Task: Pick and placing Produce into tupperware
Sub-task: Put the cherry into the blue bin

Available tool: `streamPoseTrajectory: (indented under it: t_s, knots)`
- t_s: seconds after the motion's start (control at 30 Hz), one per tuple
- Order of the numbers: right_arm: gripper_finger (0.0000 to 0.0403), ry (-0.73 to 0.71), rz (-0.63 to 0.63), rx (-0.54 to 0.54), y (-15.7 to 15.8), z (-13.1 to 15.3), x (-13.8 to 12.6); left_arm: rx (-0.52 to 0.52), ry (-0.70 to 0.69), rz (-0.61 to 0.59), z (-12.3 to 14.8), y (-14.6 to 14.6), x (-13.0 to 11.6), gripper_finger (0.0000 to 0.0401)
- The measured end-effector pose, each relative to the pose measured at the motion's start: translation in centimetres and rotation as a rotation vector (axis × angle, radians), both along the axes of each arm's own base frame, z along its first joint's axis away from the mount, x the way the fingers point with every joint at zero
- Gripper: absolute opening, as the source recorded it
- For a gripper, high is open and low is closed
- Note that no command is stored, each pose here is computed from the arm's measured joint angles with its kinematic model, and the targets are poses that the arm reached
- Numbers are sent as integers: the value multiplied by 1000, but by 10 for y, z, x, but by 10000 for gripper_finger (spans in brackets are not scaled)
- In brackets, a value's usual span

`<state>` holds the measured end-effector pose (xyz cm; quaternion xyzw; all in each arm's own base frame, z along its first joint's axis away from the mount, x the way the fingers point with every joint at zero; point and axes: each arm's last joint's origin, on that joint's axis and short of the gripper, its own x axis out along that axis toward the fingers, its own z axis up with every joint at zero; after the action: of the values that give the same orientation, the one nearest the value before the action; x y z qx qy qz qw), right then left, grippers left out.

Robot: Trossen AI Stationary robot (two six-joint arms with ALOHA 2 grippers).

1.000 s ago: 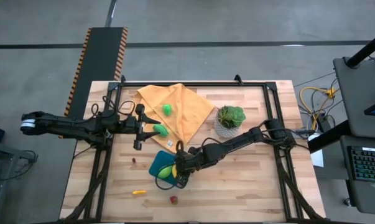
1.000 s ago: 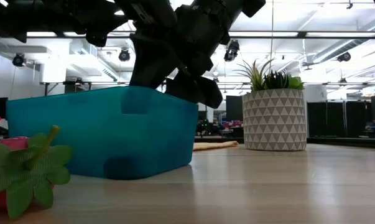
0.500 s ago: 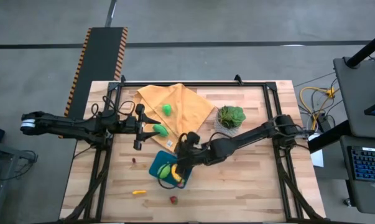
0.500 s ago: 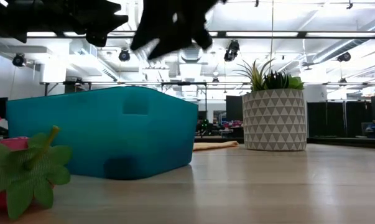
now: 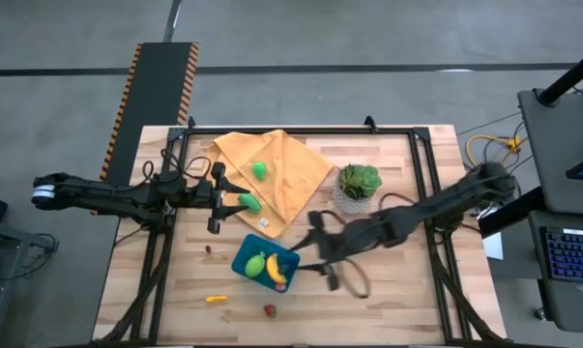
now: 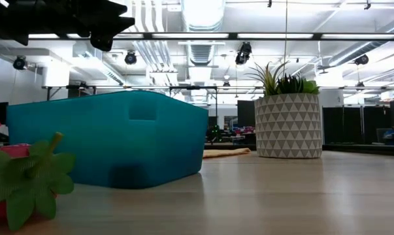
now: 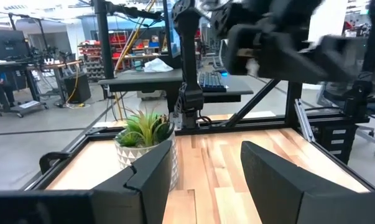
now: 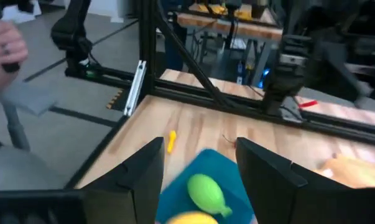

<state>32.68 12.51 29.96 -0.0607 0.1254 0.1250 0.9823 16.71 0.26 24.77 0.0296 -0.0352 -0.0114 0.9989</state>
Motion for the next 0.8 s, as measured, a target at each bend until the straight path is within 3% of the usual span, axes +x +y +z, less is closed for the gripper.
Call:
streamPoseTrajectory:
  t_s: [0.23, 0.4, 0.6, 0.8]
  knots:
    - [191, -159, 1, -29, -35, -12, -85, 0, 1, -1, 0, 0, 0, 178]
    - [191, -274, -132, -52, -59, -34, -128, 1, 1, 0, 0, 0, 0, 178]
    - [191, -344, -200, -66, -75, -44, -149, 1, 10, -1, -1, 0, 0, 178]
    - [192, -373, -217, -133, -79, -40, -149, 1, 17, 0, -2, 0, 0, 178]
